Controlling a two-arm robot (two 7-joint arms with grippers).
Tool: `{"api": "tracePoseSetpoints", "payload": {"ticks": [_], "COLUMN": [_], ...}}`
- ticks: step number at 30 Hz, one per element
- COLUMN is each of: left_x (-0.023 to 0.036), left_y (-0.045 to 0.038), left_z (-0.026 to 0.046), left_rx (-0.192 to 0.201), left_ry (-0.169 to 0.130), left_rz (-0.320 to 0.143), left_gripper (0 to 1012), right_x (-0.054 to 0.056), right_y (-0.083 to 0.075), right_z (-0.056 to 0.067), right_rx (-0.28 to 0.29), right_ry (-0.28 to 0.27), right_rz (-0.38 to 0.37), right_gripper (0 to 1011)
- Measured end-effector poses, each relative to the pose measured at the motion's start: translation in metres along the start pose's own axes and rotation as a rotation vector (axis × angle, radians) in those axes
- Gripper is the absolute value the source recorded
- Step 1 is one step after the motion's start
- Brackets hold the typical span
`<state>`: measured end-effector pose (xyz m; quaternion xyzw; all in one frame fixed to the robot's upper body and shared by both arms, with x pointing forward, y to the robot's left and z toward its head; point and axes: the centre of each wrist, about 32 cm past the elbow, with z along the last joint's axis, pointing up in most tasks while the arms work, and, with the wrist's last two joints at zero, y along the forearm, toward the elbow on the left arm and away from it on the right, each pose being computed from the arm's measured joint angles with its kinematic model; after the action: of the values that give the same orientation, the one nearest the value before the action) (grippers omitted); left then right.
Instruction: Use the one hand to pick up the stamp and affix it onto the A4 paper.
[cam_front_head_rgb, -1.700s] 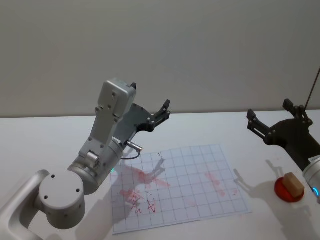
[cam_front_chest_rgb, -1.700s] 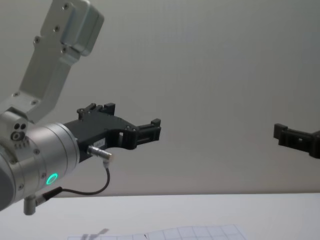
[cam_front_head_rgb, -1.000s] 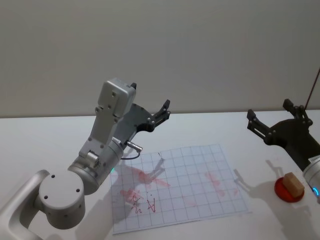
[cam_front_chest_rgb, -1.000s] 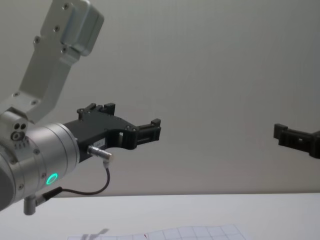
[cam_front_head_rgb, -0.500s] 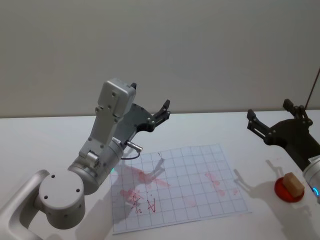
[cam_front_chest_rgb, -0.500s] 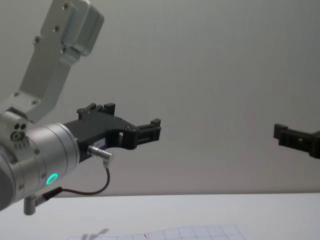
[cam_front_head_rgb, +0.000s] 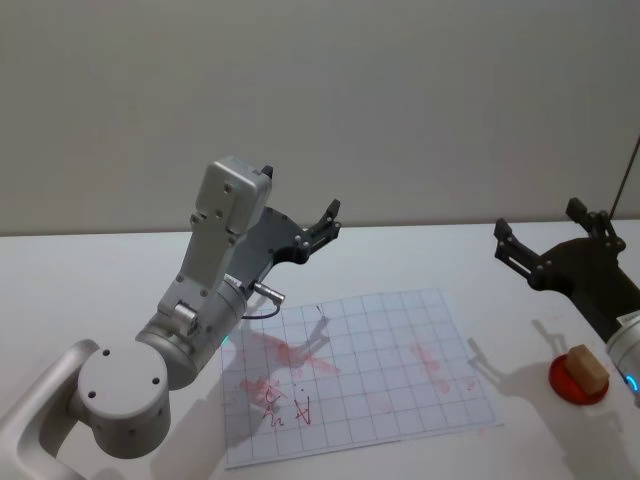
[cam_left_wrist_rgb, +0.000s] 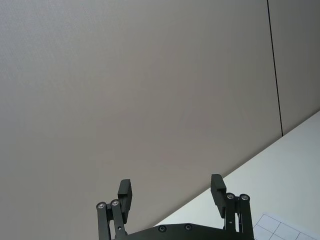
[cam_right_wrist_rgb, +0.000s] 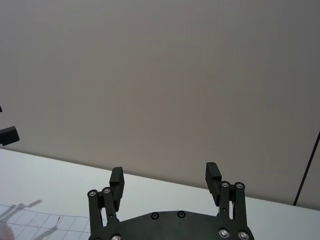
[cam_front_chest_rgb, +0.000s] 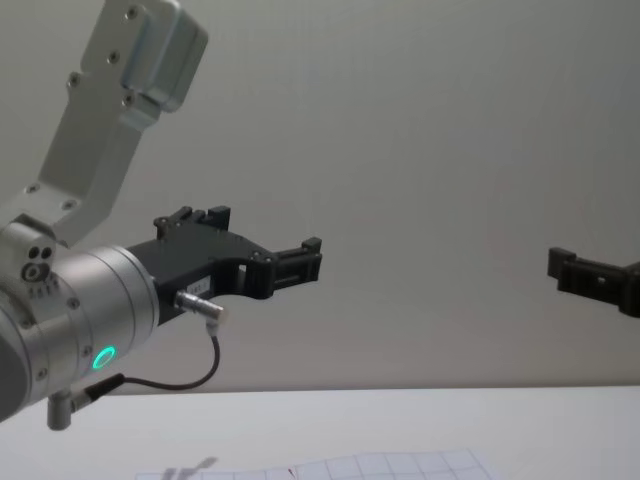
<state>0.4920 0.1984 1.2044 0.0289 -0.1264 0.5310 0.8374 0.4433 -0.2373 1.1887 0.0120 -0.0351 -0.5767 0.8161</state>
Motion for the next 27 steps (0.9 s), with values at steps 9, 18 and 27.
{"api": "tracePoseSetpoints", "payload": {"ticks": [9, 18, 27], "left_x": [0.0, 0.0, 0.0], "left_y": [0.0, 0.0, 0.0], "left_z": [0.0, 0.0, 0.0], "left_rx": [0.0, 0.0, 0.0], "left_ry": [0.0, 0.0, 0.0], "left_rz": [0.0, 0.0, 0.0], "left_gripper": [1001, 1001, 1001], "right_x": [0.008, 0.022, 0.032], "right_y": [-0.012, -0.046, -0.084], "right_z": [0.0, -0.003, -0.007], "right_rx": [-0.003, -0.045, -0.143], "right_ry": [-0.002, 0.008, 0.027], "right_rz": [-0.031, -0.088, -0.112], "right_gripper": [1001, 1001, 1001]}}
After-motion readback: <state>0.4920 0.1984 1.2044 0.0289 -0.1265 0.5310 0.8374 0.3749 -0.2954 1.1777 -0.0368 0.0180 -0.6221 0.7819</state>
